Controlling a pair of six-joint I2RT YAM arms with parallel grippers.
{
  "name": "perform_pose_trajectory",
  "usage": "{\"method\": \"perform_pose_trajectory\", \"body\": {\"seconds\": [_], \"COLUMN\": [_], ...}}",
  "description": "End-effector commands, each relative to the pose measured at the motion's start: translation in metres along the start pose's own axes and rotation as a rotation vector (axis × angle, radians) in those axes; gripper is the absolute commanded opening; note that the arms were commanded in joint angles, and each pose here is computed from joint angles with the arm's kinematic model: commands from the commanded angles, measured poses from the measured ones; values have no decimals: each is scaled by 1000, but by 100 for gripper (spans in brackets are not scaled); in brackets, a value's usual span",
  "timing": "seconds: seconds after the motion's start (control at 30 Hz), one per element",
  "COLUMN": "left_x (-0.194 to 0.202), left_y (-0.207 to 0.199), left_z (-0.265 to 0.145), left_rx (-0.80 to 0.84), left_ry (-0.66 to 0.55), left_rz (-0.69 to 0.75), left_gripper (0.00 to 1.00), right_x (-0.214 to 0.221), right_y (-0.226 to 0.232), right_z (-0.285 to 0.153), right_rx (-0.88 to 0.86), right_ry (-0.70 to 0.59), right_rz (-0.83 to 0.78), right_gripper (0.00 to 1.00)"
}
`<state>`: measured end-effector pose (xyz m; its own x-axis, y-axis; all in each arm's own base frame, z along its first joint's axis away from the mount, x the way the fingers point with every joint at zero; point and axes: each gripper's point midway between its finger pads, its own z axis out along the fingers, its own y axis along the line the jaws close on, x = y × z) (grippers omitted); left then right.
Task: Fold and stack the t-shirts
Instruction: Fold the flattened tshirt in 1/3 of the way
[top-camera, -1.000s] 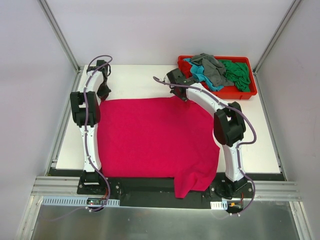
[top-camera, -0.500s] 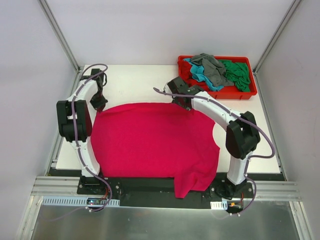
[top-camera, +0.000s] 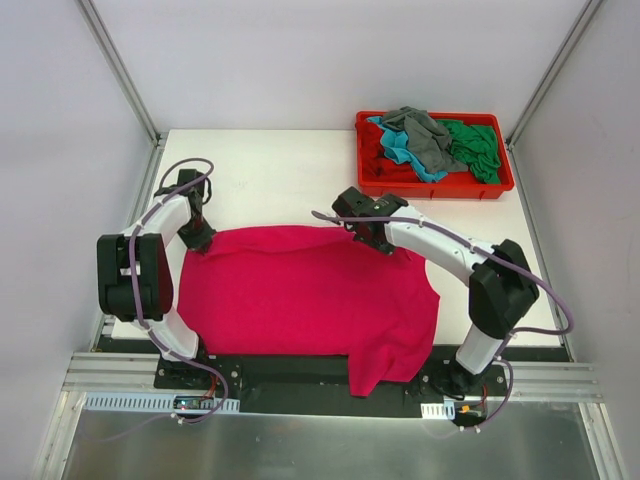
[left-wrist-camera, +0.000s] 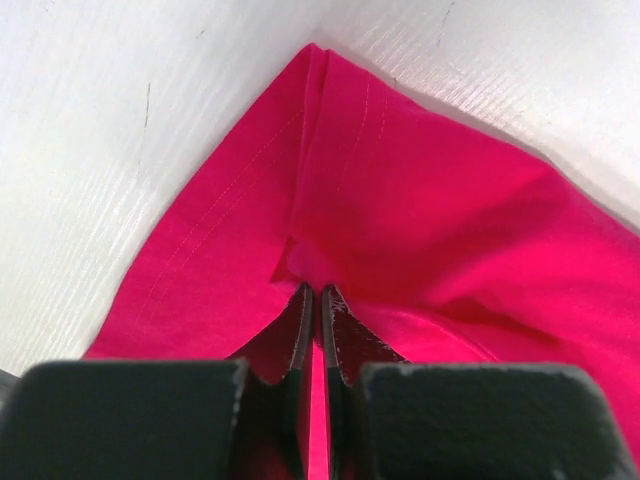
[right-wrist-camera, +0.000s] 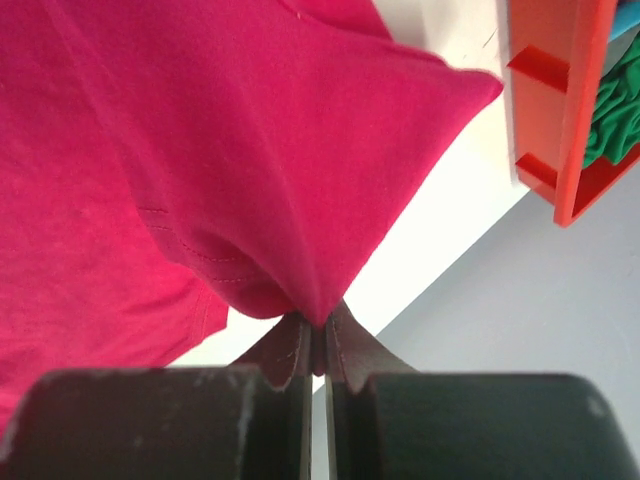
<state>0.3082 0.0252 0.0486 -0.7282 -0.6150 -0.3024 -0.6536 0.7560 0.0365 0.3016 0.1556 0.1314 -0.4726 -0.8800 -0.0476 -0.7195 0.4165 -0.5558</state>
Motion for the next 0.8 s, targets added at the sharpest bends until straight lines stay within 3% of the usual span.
{"method": "perform_pose_trajectory", "body": {"seconds": [0.0, 0.3, 0.57, 0.77], "left_x": [-5, -21, -42, -32], "left_y": [0, 1, 21, 22], "left_z": [-9, -32, -49, -42], "left_rx": [16, 38, -61, -58], "left_ry": [-52, -126, -221, -183], "left_rz": [-21, -22, -21, 6], "left_gripper": [0, 0, 0, 0], "right_x": [30, 31, 30, 32], "right_y": [0, 3, 8, 16], "right_z": [-20, -33, -35, -32], "right_rx": [25, 32, 18, -12], "right_ry": [72, 57, 38, 43], "right_rz": [-13, -35, -33, -32], "right_gripper": [0, 0, 0, 0]}}
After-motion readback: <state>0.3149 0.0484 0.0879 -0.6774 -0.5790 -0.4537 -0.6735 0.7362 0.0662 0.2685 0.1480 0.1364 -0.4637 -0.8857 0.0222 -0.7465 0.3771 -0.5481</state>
